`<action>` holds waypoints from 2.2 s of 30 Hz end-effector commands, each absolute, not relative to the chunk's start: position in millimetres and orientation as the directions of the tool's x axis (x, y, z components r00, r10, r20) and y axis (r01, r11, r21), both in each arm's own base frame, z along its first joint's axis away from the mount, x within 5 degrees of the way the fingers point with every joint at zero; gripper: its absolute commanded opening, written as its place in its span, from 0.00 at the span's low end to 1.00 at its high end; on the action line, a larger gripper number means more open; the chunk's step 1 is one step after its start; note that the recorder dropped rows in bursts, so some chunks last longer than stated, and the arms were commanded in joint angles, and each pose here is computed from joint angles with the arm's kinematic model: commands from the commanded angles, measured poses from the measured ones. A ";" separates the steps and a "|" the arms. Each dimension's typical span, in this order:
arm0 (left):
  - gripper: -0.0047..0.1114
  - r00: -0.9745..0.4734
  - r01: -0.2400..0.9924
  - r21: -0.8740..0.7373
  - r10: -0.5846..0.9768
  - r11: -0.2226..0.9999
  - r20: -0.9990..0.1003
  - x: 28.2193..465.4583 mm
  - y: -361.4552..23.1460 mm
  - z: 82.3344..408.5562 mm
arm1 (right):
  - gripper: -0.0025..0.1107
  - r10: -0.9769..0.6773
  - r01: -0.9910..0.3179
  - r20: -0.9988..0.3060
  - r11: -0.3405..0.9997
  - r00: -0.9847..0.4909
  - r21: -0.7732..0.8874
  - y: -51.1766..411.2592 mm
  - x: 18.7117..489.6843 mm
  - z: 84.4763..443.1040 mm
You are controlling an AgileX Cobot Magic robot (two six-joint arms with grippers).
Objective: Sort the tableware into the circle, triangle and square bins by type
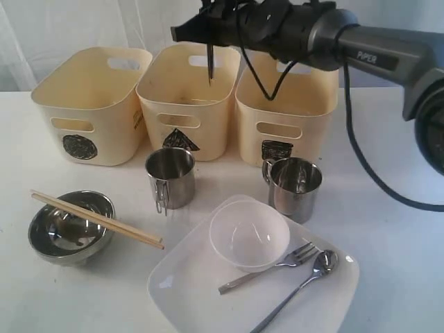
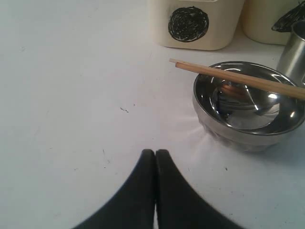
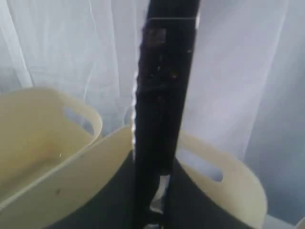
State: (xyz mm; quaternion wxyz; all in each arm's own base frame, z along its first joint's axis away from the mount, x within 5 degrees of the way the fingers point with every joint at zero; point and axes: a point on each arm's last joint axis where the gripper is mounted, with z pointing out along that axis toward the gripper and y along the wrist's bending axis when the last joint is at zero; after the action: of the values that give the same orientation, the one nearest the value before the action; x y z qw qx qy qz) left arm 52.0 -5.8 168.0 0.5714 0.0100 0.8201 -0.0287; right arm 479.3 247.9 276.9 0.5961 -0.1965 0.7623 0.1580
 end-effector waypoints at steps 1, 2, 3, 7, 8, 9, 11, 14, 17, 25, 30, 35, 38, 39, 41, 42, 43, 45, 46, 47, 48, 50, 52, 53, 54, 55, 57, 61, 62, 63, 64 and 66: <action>0.04 -0.349 0.048 -0.044 -0.024 0.998 -0.937 51.7 -6.0 167.0 | 0.02 -0.135 -0.515 -0.964 0.857 -0.229 0.002 252.1 482.0 270.5; 0.04 -0.349 0.048 -0.044 -0.024 0.998 -0.937 51.7 -6.0 167.0 | 0.02 -0.155 -0.520 -0.965 0.854 -0.211 -0.023 252.2 482.2 272.0; 0.04 -0.349 0.048 -0.044 -0.024 0.998 -0.937 51.7 -6.0 167.0 | 0.02 -0.166 -0.526 -0.965 0.850 -0.203 -0.036 252.5 482.2 273.4; 0.04 -0.349 0.048 -0.044 -0.024 0.998 -0.937 51.7 -6.0 167.0 | 0.03 -0.170 -0.532 -0.963 0.846 -0.208 -0.034 253.0 481.7 273.3; 0.04 -0.349 0.048 -0.044 -0.024 0.998 -0.937 51.7 -6.0 167.0 | 0.06 -0.168 -0.536 -0.963 0.844 -0.213 -0.028 253.4 481.4 273.4; 0.04 -0.349 0.048 -0.044 -0.024 0.998 -0.937 51.7 -6.0 167.0 | 0.08 -0.173 -0.546 -0.960 0.838 -0.221 -0.026 254.2 480.7 273.2; 0.04 -0.349 0.048 -0.044 -0.024 0.998 -0.937 51.7 -6.0 167.0 | 0.17 -0.191 -0.576 -0.950 0.817 -0.247 -0.015 255.8 478.6 272.9; 0.04 -0.349 0.048 -0.044 -0.024 0.998 -0.937 51.7 -6.0 167.0 | 0.35 -0.204 -0.593 -0.943 0.805 -0.264 -0.008 257.0 477.0 270.9; 0.04 -0.349 0.048 -0.044 -0.024 0.998 -0.937 51.7 -6.0 167.0 | 0.49 -0.200 -0.588 -0.945 0.809 -0.260 -0.010 256.7 477.4 271.5; 0.04 -0.349 0.048 -0.044 -0.024 0.998 -0.937 51.7 -6.0 167.0 | 0.50 -0.221 -0.634 -0.956 0.772 -0.195 -0.049 246.0 454.9 329.7; 0.04 -0.349 0.048 -0.044 -0.024 0.998 -0.937 51.7 -6.0 167.0 | 0.50 -0.480 -0.799 -0.810 0.601 -0.337 -0.024 228.3 413.1 345.8; 0.04 -0.349 0.048 -0.044 -0.024 0.998 -0.937 51.7 -6.0 167.0 | 0.39 -0.681 -0.846 -0.549 0.523 -0.485 0.098 205.8 388.2 328.6; 0.04 -0.349 0.048 -0.044 -0.024 0.998 -0.937 51.7 -6.0 167.0 | 0.33 -0.640 -0.791 -0.505 0.591 -0.580 0.159 202.5 382.7 321.1; 0.04 -0.349 0.048 -0.044 -0.024 0.998 -0.937 51.7 -6.0 167.0 | 0.33 -0.641 -0.790 -0.501 0.592 -0.582 0.161 202.2 382.1 319.8; 0.04 -0.349 0.048 -0.044 -0.024 0.998 -0.937 51.7 -6.0 167.0 | 0.33 -0.644 -0.787 -0.488 0.593 -0.589 0.169 201.9 381.4 315.4; 0.04 -0.349 0.048 -0.044 -0.024 0.998 -0.937 51.7 -6.0 167.0 | 0.33 -0.643 -0.783 -0.479 0.597 -0.598 0.176 201.7 380.9 312.6; 0.04 -0.349 0.048 -0.044 -0.024 0.998 -0.937 51.7 -6.0 167.0 | 0.33 -0.640 -0.775 -0.468 0.603 -0.610 0.186 201.4 380.3 309.2; 0.04 -0.349 0.048 -0.044 -0.024 0.998 -0.937 51.7 -6.0 167.0 | 0.33 -0.633 -0.760 -0.445 0.617 -0.634 0.204 200.8 379.1 302.7; 0.04 -0.349 0.048 -0.044 -0.024 0.998 -0.937 51.7 -6.0 167.0 | 0.33 -0.634 -0.756 -0.433 0.620 -0.641 0.211 200.4 378.3 298.9; 0.04 -0.349 0.048 -0.044 -0.024 0.998 -0.937 51.7 -6.0 167.0 | 0.33 -0.631 -0.746 -0.417 0.627 -0.654 0.222 200.0 377.2 294.4; 0.04 -0.349 0.048 -0.044 -0.024 0.998 -0.937 51.7 -6.0 167.0 | 0.33 -0.633 -0.736 -0.387 0.634 -0.670 0.237 198.3 373.8 285.9; 0.04 -0.349 0.048 -0.044 -0.024 0.998 -0.937 51.7 -6.0 167.0 | 0.32 -0.643 -0.733 -0.362 0.638 -0.675 0.235 194.9 368.6 281.5; 0.04 -0.349 0.048 -0.044 -0.024 0.998 -0.937 51.7 -6.0 167.0 | 0.28 -0.652 -0.734 -0.344 0.641 -0.675 0.224 190.5 362.2 280.6; 0.04 -0.349 0.048 -0.044 -0.024 0.998 -0.937 51.7 -6.0 167.0 | 0.25 -0.658 -0.736 -0.339 0.643 -0.673 0.213 187.6 358.1 282.3; 0.04 -0.349 0.048 -0.044 -0.024 0.998 -0.937 51.7 -6.0 167.0 | 0.21 -0.661 -0.738 -0.338 0.644 -0.670 0.204 184.8 353.5 285.5; 0.04 -0.349 0.048 -0.044 -0.024 0.998 -0.937 51.7 -6.0 167.0 | 0.18 -0.664 -0.740 -0.339 0.644 -0.667 0.195 182.4 349.7 288.7; 0.04 -0.349 0.048 -0.044 -0.024 0.998 -0.937 51.7 -6.0 167.0 | 0.10 -0.662 -0.743 -0.351 0.643 -0.662 0.187 177.3 338.2 299.0; 0.04 -0.349 0.048 -0.044 -0.024 0.998 -0.937 51.7 -6.0 167.0 | 0.02 -0.656 -0.741 -0.361 0.645 -0.663 0.188 167.1 313.7 311.3; 0.04 -0.349 0.048 -0.044 -0.024 0.998 -0.937 51.7 -6.0 167.0 | 0.02 -0.657 -0.740 -0.356 0.645 -0.664 0.190 164.3 307.4 311.7; 0.04 -0.349 0.048 -0.044 -0.024 0.998 -0.937 51.7 -6.0 167.0 | 0.02 -0.656 -0.737 -0.348 0.648 -0.669 0.195 161.6 301.1 310.9; 0.04 -0.349 0.048 -0.044 -0.024 0.998 -0.937 51.7 -6.0 167.0 | 0.02 -0.658 -0.734 -0.338 0.649 -0.673 0.200 158.9 294.9 309.0; 0.04 -0.349 0.048 -0.044 -0.024 0.998 -0.937 51.7 -6.0 167.0 | 0.02 -0.662 -0.729 -0.313 0.651 -0.681 0.211 154.4 284.5 303.2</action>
State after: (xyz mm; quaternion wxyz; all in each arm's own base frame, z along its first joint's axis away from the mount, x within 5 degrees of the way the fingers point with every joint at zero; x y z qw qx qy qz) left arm 52.0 -5.8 167.9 0.5711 0.0100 0.8203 -0.0288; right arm 296.3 163.5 306.7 0.1168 -0.3920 0.8975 0.1647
